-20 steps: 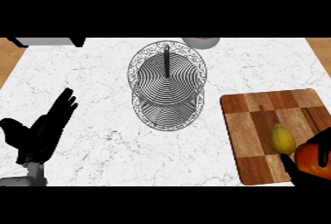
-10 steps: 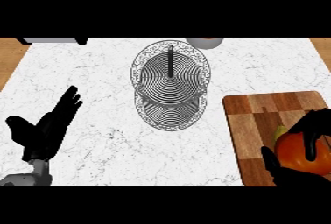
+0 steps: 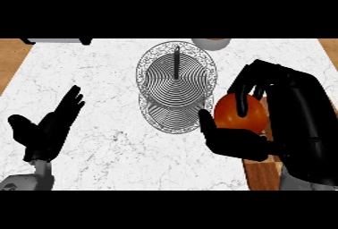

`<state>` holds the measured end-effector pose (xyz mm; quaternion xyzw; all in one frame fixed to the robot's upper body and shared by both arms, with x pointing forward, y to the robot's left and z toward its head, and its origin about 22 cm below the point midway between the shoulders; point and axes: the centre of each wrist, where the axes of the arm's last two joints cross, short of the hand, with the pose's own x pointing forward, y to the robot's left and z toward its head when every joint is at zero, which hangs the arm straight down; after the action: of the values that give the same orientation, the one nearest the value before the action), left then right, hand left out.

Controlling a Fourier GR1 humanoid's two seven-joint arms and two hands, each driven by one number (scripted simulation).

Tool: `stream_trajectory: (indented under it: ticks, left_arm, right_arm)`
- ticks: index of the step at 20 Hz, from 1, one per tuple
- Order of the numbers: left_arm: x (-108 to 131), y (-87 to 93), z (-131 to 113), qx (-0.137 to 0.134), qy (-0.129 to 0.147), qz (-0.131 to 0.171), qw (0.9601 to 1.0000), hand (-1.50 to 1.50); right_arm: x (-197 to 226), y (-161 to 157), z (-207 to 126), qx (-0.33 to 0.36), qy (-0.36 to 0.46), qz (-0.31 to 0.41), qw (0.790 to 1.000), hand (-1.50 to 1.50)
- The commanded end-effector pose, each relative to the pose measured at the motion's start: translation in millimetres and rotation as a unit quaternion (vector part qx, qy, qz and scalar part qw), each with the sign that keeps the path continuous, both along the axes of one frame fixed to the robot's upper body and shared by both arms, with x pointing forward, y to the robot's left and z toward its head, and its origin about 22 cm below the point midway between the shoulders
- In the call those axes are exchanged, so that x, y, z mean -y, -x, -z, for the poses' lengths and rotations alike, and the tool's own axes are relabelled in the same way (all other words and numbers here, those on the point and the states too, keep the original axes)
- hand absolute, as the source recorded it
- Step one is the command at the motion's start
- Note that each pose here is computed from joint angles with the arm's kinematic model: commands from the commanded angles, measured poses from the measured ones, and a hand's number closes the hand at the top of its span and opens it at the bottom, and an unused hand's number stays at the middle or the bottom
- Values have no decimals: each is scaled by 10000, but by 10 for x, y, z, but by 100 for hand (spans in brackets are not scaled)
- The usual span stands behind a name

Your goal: Pick the tomato from the cutting board and place it in the tiered basket

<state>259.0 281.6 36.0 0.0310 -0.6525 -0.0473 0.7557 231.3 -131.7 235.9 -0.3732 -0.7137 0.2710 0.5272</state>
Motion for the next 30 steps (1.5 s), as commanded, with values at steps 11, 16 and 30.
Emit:
stream_trajectory:
  ticks: [11,16,30]
  left_arm:
    - [-17,-51,-77,-4,-38,-27,10000,0]
    - [-97,5,-31,-24,79,-44,10000,0]
    - [-148,61,40,-24,-61,-4,10000,0]
  right_arm:
    - [-934,-413,-173,-614,0,225,9979,150]
    - [-945,-739,333,-639,-4,208,9977,150]
    - [-938,-1186,488,334,-457,691,9960,150]
